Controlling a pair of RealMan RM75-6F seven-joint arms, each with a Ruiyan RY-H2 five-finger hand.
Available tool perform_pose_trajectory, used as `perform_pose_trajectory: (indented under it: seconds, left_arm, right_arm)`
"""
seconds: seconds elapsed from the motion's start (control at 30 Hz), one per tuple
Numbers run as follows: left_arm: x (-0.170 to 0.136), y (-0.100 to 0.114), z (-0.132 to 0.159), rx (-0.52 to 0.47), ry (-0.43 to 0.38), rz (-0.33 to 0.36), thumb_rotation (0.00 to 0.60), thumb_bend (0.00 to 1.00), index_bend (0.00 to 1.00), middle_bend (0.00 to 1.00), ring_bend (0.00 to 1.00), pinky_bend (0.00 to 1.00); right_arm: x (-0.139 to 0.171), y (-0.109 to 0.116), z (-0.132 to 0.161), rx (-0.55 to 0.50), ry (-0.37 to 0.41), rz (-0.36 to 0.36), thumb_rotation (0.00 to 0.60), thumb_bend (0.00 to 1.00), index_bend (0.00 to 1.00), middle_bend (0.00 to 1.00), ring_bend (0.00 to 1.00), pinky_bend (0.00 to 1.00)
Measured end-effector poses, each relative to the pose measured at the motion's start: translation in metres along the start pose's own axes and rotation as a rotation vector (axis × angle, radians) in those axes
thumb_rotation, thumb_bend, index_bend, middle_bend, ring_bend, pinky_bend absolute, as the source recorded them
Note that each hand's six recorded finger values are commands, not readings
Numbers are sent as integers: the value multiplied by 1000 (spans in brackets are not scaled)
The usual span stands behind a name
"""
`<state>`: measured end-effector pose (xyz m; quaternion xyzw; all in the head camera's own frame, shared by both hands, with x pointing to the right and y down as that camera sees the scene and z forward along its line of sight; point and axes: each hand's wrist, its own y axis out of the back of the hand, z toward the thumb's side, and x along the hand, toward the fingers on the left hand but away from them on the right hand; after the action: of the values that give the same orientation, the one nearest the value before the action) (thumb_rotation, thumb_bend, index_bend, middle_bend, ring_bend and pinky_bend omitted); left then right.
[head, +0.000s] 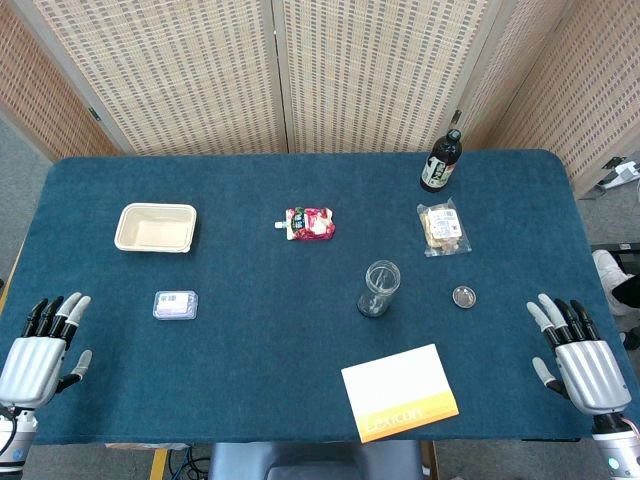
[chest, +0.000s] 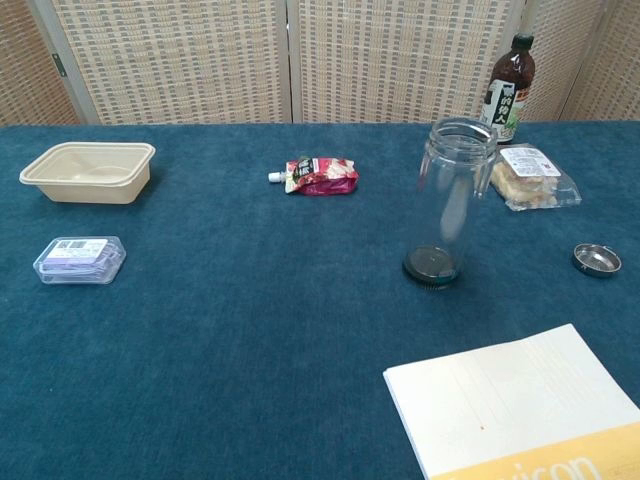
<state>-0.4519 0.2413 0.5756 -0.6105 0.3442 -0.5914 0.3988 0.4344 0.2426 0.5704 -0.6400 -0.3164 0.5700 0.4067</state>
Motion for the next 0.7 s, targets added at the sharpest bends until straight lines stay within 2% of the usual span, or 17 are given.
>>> perform_pose_trajectory:
  seconds: [0.4, 0.7]
  left_arm:
    - [0, 4, 2, -10, -15, 18, 600, 361, 0, 52, 0, 0]
    - [3, 3, -5, -15, -1, 6, 600, 361, 0, 52, 0, 0]
  right_arm:
    - [-3, 1, -4, -23, -15, 8, 600, 363, 0, 0, 0, 0]
    - [-30, 7, -15, -48, -27, 103, 600, 353, 0, 0, 0, 0]
